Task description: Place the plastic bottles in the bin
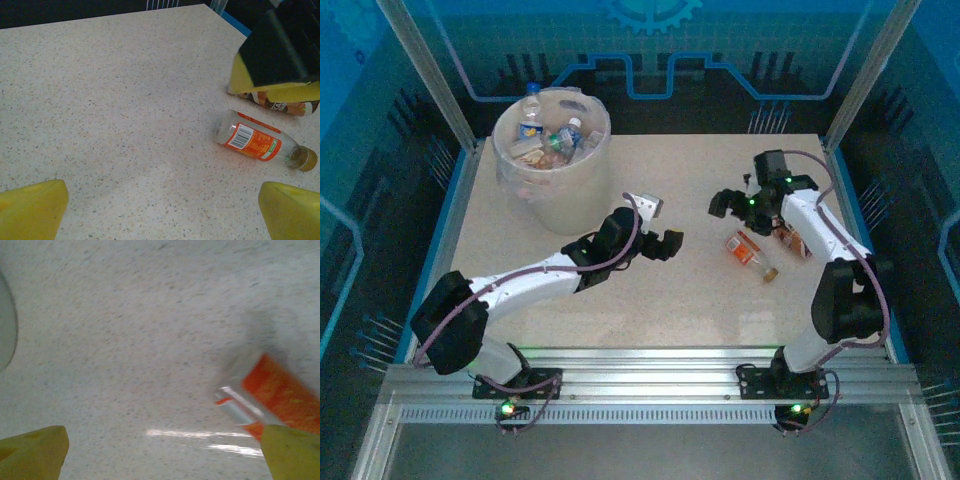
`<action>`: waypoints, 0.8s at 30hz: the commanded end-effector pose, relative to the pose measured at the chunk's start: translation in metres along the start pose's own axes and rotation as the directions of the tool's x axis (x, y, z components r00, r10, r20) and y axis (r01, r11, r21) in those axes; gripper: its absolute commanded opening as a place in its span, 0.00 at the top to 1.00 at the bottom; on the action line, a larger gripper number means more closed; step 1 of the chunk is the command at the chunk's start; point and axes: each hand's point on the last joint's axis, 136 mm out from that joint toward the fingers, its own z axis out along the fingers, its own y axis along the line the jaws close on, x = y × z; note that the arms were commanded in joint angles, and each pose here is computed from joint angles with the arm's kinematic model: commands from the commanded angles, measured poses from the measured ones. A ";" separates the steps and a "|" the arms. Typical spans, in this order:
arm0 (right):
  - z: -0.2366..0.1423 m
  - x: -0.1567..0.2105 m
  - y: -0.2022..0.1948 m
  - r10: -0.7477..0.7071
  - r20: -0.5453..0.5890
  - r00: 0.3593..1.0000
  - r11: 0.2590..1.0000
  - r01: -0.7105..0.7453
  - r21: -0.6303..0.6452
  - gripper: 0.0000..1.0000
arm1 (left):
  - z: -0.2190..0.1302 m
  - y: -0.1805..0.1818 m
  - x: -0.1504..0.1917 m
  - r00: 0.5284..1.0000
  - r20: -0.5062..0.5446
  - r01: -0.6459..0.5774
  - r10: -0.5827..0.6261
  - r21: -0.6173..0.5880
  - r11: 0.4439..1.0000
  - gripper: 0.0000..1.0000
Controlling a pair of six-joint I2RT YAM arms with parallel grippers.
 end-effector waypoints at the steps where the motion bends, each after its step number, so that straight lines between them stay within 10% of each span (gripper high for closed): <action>1: 0.004 0.011 -0.043 0.036 -0.051 0.998 0.995 -0.031 0.095 0.00 | 0.000 -0.001 -0.009 0.999 0.041 0.030 -0.030 -0.011 0.999 0.01; 24: 0.054 0.086 -0.072 0.077 -0.238 0.968 0.993 -0.052 0.109 0.00 | -0.001 0.008 -0.007 0.998 0.041 0.047 -0.045 -0.061 0.997 0.01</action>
